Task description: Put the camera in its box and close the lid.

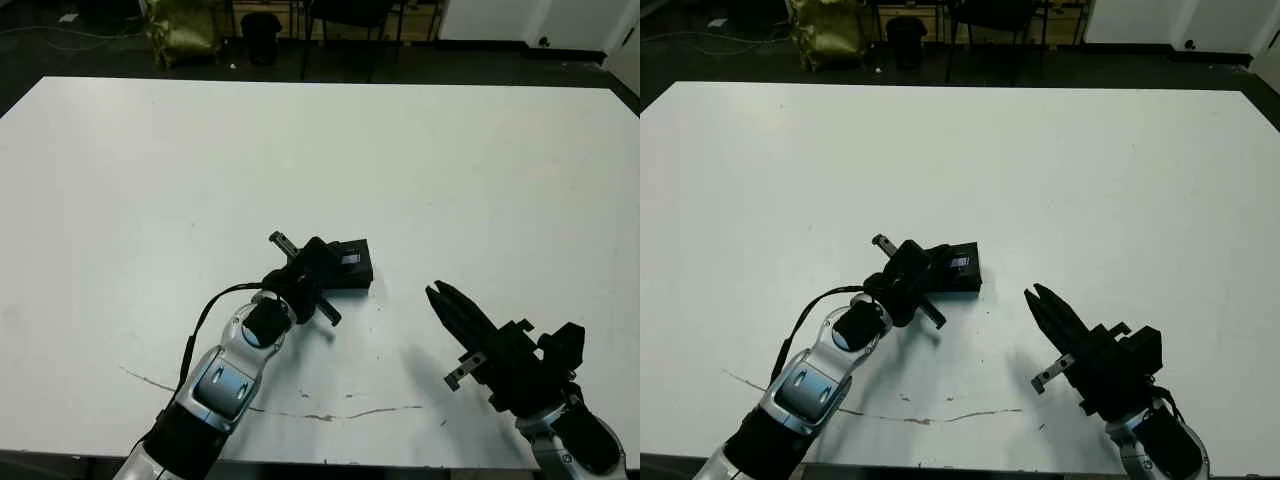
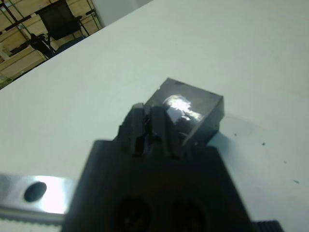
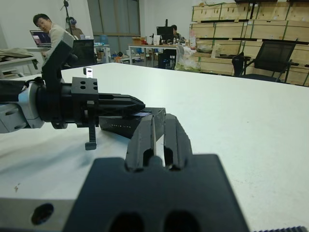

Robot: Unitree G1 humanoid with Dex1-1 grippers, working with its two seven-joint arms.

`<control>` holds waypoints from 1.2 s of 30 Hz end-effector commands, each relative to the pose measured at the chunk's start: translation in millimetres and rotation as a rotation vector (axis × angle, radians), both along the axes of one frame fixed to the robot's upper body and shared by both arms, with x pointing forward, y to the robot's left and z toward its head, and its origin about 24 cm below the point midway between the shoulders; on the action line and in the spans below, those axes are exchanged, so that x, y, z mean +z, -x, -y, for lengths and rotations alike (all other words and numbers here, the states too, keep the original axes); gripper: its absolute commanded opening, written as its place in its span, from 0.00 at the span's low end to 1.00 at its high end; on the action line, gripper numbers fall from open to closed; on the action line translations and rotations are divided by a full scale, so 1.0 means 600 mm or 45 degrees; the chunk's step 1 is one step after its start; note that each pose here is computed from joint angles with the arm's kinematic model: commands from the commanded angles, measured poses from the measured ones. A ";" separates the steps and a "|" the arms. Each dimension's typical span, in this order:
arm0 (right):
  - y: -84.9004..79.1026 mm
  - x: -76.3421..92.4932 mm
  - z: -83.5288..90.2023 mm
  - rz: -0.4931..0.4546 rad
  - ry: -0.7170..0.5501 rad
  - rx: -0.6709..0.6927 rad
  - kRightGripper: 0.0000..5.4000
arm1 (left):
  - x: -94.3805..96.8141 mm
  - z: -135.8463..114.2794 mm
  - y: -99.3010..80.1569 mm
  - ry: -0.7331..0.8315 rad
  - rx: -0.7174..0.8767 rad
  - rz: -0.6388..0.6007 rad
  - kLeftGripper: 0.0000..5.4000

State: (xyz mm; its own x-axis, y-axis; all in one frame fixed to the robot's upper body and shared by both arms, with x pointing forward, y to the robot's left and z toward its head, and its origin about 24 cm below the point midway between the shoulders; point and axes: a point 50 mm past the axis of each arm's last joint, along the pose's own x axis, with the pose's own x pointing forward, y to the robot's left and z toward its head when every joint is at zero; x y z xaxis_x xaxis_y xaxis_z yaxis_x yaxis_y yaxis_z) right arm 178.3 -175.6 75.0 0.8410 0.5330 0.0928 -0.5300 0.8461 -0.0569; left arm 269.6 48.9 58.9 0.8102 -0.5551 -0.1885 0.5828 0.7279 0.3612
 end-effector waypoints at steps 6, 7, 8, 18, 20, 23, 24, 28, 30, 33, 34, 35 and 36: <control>0.005 -0.004 0.005 -0.050 0.013 -0.018 0.00 | -0.062 0.000 0.019 -0.095 -0.007 -0.162 0.00; 0.006 -0.003 0.005 -0.053 0.015 -0.022 0.00 | -0.063 0.002 0.018 -0.103 -0.010 -0.169 0.00; 0.006 -0.003 0.004 -0.047 0.018 -0.025 0.00 | -0.064 0.005 0.017 -0.113 -0.011 -0.178 0.00; 0.011 0.004 0.005 -0.036 0.058 -0.049 0.00 | -0.053 0.031 -0.010 -0.245 -0.081 -0.183 0.00; 0.013 0.006 0.004 -0.041 0.057 -0.057 0.00 | -0.046 0.037 -0.017 -0.287 -0.105 -0.170 0.00; 0.013 0.006 0.004 -0.050 0.054 -0.065 0.00 | -0.037 0.044 -0.026 -0.334 -0.128 -0.156 0.00; 0.013 0.006 0.004 -0.053 0.058 -0.071 0.00 | -0.035 0.047 -0.028 -0.343 -0.134 -0.154 0.00; 0.014 0.007 0.004 -0.055 0.076 -0.083 0.00 | -0.030 0.056 -0.035 -0.377 -0.152 -0.141 0.00; 0.015 0.007 0.004 -0.051 0.075 -0.081 0.00 | -0.029 0.058 -0.036 -0.383 -0.154 -0.141 0.00; 0.015 0.008 0.005 -0.054 0.070 -0.080 0.00 | -0.032 0.058 -0.038 -0.397 -0.154 -0.151 0.00; 0.015 0.008 0.005 -0.056 0.064 -0.078 0.00 | -0.033 0.058 -0.038 -0.392 -0.150 -0.175 0.00; 0.015 0.007 0.005 -0.054 0.059 -0.075 0.00 | -0.034 0.057 -0.038 -0.389 -0.144 -0.196 0.00; 0.014 0.006 0.006 -0.052 0.054 -0.072 0.00 | -0.036 0.057 -0.038 -0.385 -0.138 -0.211 0.00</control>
